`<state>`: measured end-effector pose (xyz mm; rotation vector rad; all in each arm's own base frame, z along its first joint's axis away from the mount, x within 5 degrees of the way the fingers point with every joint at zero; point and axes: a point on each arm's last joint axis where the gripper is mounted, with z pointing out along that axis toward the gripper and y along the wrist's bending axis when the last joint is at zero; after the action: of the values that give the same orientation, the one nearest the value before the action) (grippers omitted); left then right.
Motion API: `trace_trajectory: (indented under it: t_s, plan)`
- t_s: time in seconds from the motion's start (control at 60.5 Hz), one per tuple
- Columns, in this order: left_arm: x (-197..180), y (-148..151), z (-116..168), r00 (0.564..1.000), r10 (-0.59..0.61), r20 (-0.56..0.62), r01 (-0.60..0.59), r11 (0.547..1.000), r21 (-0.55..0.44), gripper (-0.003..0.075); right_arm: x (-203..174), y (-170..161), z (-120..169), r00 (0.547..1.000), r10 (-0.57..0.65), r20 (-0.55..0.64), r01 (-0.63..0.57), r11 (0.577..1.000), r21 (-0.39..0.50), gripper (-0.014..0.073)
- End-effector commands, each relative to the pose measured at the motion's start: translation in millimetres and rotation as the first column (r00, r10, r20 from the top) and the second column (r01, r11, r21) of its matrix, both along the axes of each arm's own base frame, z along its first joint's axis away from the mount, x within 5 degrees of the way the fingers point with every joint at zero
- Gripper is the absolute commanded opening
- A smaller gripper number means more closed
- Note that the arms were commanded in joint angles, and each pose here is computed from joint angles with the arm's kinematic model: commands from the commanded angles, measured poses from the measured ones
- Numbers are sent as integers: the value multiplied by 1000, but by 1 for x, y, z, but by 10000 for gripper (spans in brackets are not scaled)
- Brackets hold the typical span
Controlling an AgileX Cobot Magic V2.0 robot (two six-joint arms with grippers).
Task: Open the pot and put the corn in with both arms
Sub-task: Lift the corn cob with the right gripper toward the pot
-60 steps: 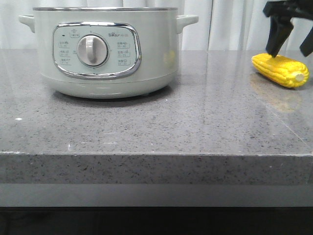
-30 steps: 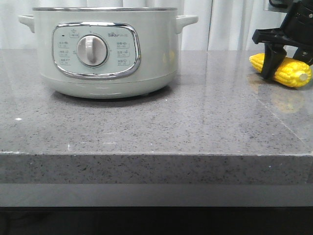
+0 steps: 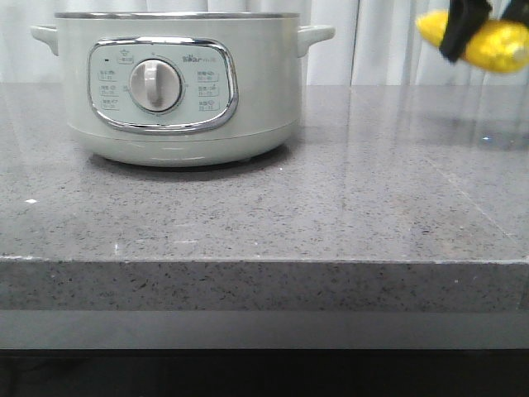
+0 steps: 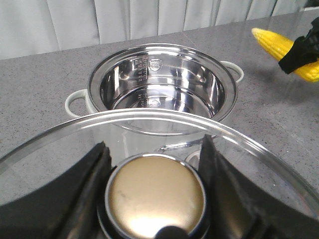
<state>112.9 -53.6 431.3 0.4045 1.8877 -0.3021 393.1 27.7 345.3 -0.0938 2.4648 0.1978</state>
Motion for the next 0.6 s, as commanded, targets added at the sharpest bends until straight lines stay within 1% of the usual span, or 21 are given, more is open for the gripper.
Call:
trace_trajectory:
  t_s: [0.0,0.149,0.265,0.397,0.496,0.579]
  plan:
    - [-2,0,25,987,4,162,11,996,-91,153,-26,10,62,977,25,211,-29,999,15,304]
    - [-2,0,25,987,4,162,11,996,-91,153,-51,38,110,933,95,348,-121,991,53,304]
    - [-2,0,25,987,4,162,11,996,-91,153,-61,62,134,891,164,424,-219,972,83,304]
    - [-2,0,25,987,4,162,11,996,-91,153,-68,91,146,834,213,509,-324,936,138,304]
    - [-2,0,25,987,4,162,11,996,-91,153,-71,113,151,789,225,572,-384,907,174,304]
    - [-2,0,25,987,4,162,11,996,-91,153,-69,127,150,768,217,603,-407,892,198,304]
